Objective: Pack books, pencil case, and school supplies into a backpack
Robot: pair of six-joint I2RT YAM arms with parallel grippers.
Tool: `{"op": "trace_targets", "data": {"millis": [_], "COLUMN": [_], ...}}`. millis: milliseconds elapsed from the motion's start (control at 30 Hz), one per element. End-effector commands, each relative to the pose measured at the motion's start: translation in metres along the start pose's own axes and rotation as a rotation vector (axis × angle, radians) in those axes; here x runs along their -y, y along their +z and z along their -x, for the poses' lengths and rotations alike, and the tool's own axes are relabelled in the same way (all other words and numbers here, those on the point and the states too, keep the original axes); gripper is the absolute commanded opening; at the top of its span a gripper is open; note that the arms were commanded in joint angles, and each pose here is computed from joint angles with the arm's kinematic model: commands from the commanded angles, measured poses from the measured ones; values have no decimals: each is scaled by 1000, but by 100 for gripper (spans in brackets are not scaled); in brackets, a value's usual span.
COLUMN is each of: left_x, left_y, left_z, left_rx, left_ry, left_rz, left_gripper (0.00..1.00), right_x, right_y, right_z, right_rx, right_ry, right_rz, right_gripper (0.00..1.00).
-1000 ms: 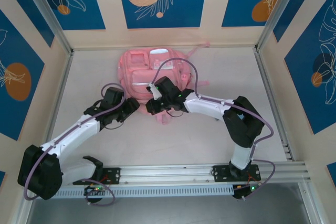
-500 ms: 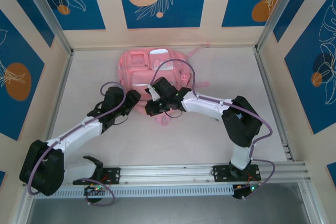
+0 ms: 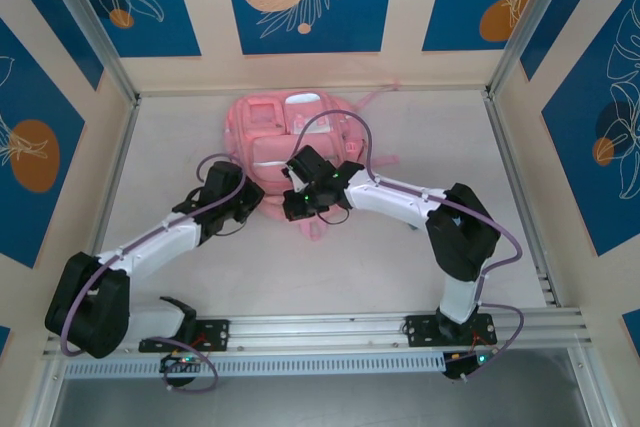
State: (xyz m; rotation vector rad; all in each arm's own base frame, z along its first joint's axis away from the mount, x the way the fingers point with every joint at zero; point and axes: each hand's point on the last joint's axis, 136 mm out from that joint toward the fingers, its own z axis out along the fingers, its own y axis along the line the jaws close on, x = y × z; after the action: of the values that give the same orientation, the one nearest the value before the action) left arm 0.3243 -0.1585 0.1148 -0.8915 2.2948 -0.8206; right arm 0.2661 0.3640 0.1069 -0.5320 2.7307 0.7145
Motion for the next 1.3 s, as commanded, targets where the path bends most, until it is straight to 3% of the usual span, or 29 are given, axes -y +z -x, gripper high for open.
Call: {"op": "trace_targets", "data": {"millis": [0, 167, 367, 433, 500, 633, 733, 967, 1167, 1267], "left_x": [-16, -20, -21, -23, -25, -26, -23, -22, -20, -26], "left_y": [-5, -10, -20, -25, -31, -46, -56, -67, -57, -48], "left_z": [13, 15, 18, 18, 19, 18, 15, 5, -1, -6], "left_rx": [57, 63, 64, 59, 59, 52, 40, 19, -10, -33], "left_ry": [49, 81, 121, 140, 154, 166, 160, 110, 90, 82], "left_rz": [109, 141, 168, 191, 214, 225, 204, 131, 100, 115], "left_gripper": [0, 0, 0, 2, 22, 50, 62, 71, 69, 63], "right_x": [26, 75, 104, 92, 69, 17, -19, -69, -84, -88], "right_y": [-32, -52, -62, -60, -56, -50, -45, -28, -14, -12], "right_z": [-12, -23, -18, -11, -4, 6, 14, 19, 9, 7], "right_rx": [-3, 8, 24, 31, 34, 32, 30, 1, -38, -45], "right_ry": [22, 82, 161, 131, 81, -37, -77, -125, -146, -143], "right_rz": [-150, -299, -302, -237, -143, 12, 136, 262, 288, 299], "right_gripper": [0, 0, 0, 0, 0, 0, 0, 0, 0, 0]}}
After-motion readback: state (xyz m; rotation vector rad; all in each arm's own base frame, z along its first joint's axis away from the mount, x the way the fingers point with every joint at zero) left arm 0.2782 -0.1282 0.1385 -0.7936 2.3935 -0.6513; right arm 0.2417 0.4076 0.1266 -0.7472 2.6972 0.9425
